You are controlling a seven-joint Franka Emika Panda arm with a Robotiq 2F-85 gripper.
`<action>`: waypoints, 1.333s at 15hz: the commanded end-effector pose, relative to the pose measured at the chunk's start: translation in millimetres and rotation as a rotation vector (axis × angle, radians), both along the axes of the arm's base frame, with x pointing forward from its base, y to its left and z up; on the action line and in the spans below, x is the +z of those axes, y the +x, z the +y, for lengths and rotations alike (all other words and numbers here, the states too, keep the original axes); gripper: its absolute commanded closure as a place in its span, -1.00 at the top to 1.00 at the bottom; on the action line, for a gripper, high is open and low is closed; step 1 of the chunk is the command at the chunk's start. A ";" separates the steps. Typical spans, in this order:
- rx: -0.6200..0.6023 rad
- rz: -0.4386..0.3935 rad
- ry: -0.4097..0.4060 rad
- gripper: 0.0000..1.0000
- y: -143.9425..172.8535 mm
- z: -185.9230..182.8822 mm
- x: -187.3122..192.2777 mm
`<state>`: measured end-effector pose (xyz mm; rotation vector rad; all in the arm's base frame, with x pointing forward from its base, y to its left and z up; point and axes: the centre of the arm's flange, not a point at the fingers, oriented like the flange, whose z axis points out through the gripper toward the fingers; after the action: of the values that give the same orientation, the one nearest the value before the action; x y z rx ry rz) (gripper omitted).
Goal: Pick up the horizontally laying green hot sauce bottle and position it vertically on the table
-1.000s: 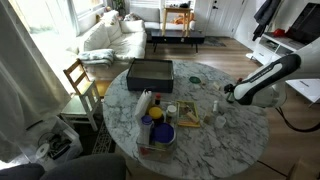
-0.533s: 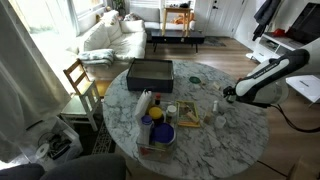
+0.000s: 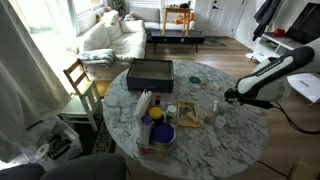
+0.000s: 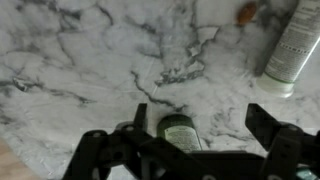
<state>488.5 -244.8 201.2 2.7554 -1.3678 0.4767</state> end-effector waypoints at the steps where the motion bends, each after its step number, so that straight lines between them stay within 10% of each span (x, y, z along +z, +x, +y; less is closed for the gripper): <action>1: -0.012 0.024 0.134 1.00 -1.1 3.8 -3.0; 8: -0.044 -0.005 0.092 1.00 -1.1 2.8 19.4; 13: -0.278 0.021 -0.006 1.00 -25.2 -25.2 75.8; 20: -0.227 0.107 0.007 1.00 -35.8 -37.1 116.3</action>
<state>460.5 -292.7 292.1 2.5062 -1.6436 0.3595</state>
